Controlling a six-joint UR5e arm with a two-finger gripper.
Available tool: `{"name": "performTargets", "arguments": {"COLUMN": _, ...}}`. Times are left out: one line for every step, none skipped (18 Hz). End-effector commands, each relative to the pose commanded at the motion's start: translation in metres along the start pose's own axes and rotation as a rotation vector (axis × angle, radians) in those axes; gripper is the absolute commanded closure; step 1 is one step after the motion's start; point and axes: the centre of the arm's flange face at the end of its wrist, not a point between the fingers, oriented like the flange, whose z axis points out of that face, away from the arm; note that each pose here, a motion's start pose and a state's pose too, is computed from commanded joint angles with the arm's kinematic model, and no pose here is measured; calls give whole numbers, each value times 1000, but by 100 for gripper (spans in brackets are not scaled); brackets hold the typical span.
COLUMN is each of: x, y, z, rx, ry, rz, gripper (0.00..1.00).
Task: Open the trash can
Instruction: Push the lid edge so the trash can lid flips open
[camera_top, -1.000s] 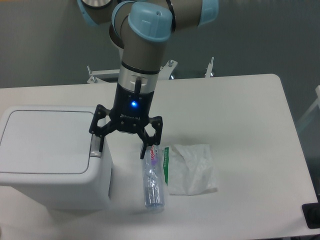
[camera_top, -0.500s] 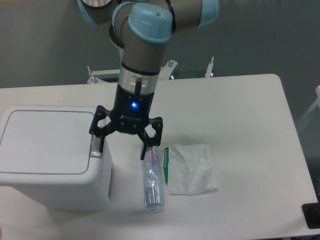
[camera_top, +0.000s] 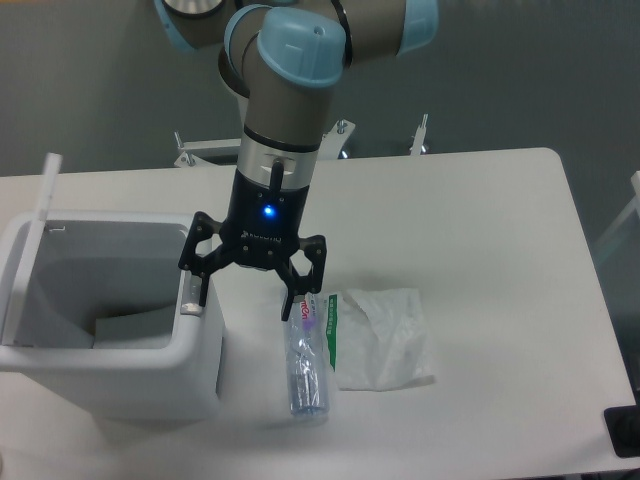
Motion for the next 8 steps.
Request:
{"name": "performTargets", "arguments": {"x": 5, "y": -3, "z": -10, "rx": 15, "ry": -5, "rz": 12, "gripper": 0}}
{"name": "performTargets", "arguments": {"x": 9, "y": -5, "z": -21, "rx": 33, "ry": -13, "rz": 36, "gripper": 0}}
{"name": "performTargets", "arguments": {"x": 11, "y": -7, "z": -29, "rx": 47, "ry": -18, "rz": 56, "gripper": 0}}
{"name": "performTargets", "arguments": {"x": 12, "y": -10, "z": -34, "rx": 57, "ry": -23, "rz": 78, "gripper": 0}}
{"name": "performTargets", "arguments": {"x": 10, "y": -15, "z": -41, "rx": 68, "ry": -32, "rz": 101, "gripper": 0}}
{"name": "performTargets", "arguments": {"x": 8, "y": -17, "z": -45, "rx": 74, "ry": -39, "rz": 125, "gripper": 0}}
{"name": "performTargets", "arguments": {"x": 3, "y": -21, "z": -51, "rx": 78, "ry": -63, "rz": 159, "gripper": 0}}
{"name": "performTargets", "arguments": {"x": -8, "y": -21, "z": -56, "rx": 74, "ry": -106, "rz": 182, "gripper": 0}}
